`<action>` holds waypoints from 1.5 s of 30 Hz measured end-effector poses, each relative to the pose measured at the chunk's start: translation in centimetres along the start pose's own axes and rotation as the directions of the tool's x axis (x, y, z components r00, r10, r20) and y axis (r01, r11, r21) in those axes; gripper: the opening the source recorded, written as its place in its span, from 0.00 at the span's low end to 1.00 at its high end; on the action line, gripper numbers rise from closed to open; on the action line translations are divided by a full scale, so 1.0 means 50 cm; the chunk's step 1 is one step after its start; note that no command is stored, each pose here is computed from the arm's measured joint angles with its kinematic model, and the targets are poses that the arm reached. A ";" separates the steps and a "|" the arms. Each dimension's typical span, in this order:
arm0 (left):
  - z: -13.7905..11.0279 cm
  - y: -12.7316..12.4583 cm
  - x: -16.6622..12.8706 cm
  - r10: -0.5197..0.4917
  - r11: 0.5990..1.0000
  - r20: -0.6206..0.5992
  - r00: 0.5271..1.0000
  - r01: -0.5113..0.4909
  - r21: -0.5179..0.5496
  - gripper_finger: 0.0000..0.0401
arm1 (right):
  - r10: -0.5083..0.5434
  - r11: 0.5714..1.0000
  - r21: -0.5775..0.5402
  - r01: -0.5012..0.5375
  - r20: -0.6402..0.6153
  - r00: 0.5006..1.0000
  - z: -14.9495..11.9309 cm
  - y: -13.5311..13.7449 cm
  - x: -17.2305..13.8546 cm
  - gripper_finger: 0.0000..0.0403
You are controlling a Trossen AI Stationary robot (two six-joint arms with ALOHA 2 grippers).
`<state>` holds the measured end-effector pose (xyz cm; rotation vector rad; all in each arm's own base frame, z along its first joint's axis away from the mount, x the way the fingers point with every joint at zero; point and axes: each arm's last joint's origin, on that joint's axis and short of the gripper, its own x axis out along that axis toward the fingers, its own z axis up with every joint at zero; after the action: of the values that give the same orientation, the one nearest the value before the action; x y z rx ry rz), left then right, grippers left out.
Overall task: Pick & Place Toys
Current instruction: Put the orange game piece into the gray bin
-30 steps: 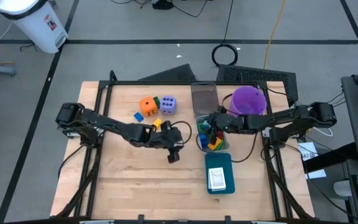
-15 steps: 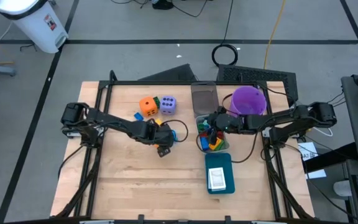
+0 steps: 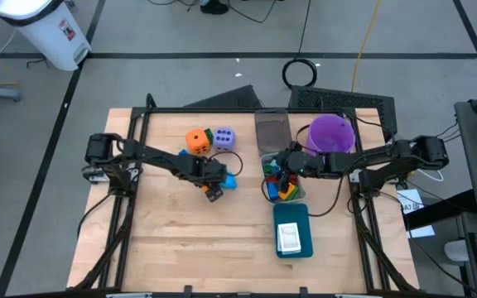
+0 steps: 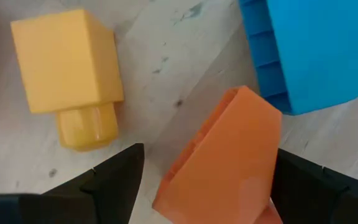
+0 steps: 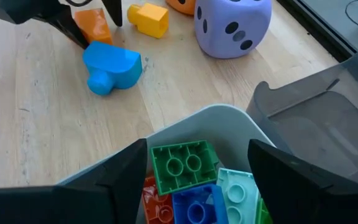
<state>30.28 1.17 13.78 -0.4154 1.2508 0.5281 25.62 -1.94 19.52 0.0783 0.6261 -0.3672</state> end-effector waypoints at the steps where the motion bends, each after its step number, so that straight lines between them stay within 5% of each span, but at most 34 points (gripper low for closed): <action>1: -0.002 0.003 0.003 -0.007 1.000 0.002 1.000 0.007 -0.008 0.78 | 0.000 1.000 0.000 0.000 0.000 1.000 0.000 0.000 0.000 0.62; 8: -0.004 0.002 0.005 -0.024 1.000 0.001 1.000 0.024 -0.004 0.74 | 0.000 1.000 0.000 0.000 0.001 1.000 0.000 0.000 0.000 0.62; 14: -0.009 -0.006 0.003 -0.044 0.998 -0.010 0.999 0.045 0.044 0.52 | 0.001 1.000 0.001 -0.001 0.004 1.000 0.001 0.000 0.000 0.62; 27: 0.012 -0.048 -0.045 -0.101 0.981 0.057 0.993 0.090 0.172 0.52 | 0.039 0.998 -0.057 -0.034 0.090 0.995 0.016 0.014 -0.004 0.62; 33: 0.024 -0.097 -0.087 -0.134 0.962 0.135 0.982 0.097 0.254 0.52 | 0.183 0.979 -0.112 -0.168 0.140 0.973 0.025 0.041 -0.012 0.62; 45: 0.046 -0.194 -0.172 -0.281 0.891 0.372 0.885 0.097 0.443 0.52 | 0.293 0.951 -0.169 -0.260 0.218 0.931 0.028 0.093 -0.013 0.62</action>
<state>35.83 -6.63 22.82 -0.0518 0.8470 0.1538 27.58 2.37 20.86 -0.0103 0.3907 -0.0563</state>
